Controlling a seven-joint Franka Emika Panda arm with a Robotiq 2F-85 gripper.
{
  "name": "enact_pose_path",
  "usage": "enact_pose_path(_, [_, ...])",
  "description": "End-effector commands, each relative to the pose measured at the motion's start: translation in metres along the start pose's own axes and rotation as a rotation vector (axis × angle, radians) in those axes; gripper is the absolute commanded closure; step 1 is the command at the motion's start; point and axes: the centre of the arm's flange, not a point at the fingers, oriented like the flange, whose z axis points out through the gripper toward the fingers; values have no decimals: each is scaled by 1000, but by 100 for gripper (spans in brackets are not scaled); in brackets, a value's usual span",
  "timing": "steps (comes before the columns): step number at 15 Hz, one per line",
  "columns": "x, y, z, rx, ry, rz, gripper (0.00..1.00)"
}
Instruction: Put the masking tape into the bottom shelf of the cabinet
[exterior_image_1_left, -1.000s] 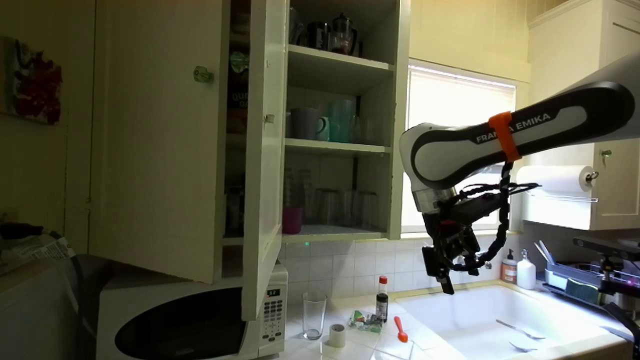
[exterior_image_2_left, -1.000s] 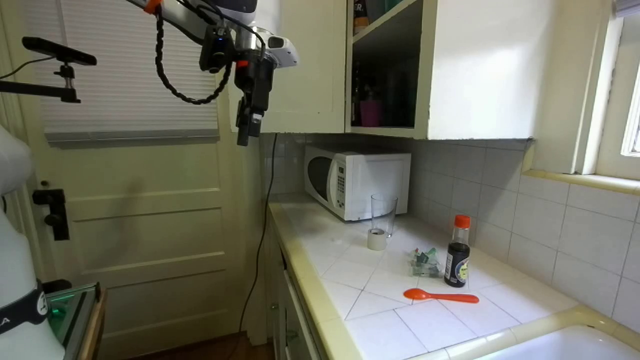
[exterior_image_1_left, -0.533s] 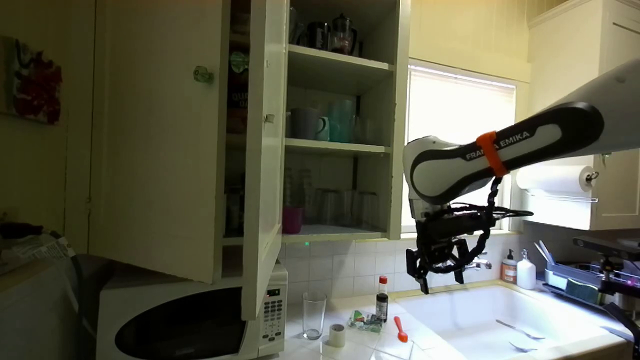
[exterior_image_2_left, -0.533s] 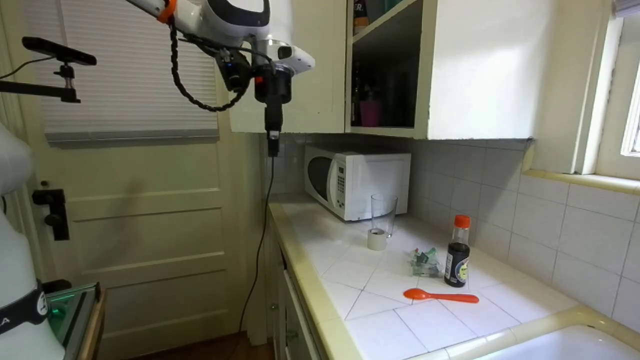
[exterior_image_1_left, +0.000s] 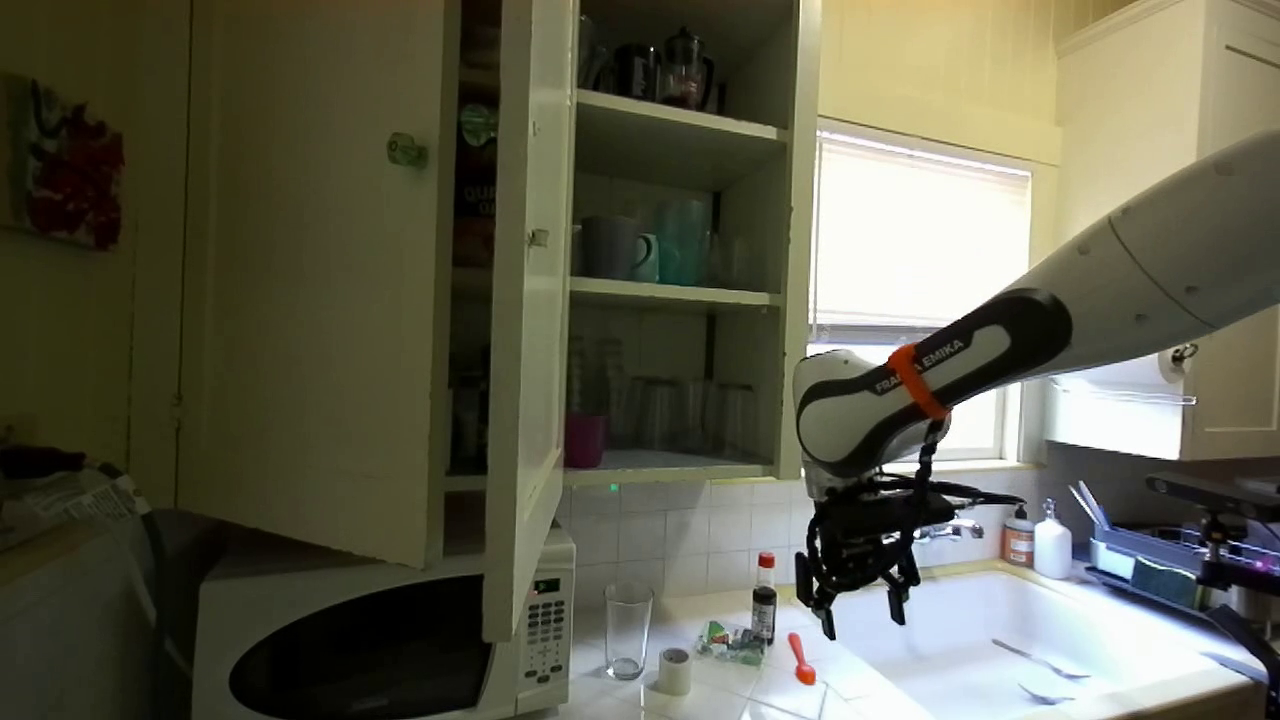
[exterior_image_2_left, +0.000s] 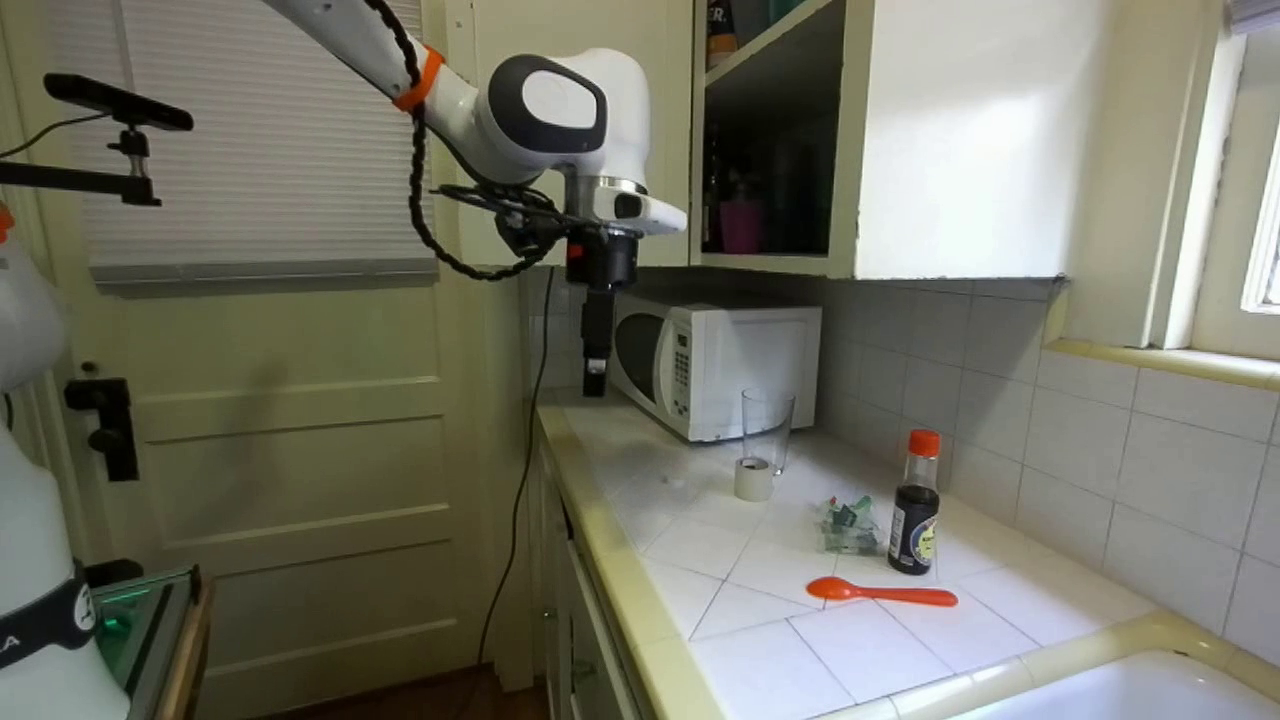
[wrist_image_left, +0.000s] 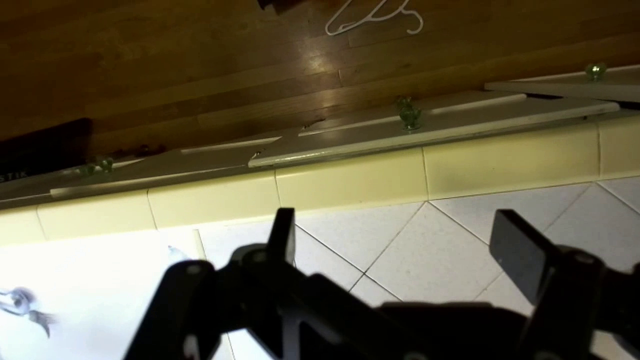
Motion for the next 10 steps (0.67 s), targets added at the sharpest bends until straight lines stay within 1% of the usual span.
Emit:
enact_pose_path(1, [1,-1,3,-2,-5,-1,0])
enact_pose_path(4, [0,-1,-7,4,14,-1,0])
enact_pose_path(5, [1,-1,-5,35,51,32,0])
enact_pose_path(6, [11,-5,6,58,140,86,0])
enact_pose_path(9, [39,-11,23,155,287,153,0])
enact_pose_path(10, [57,-14,32,194,317,180,0])
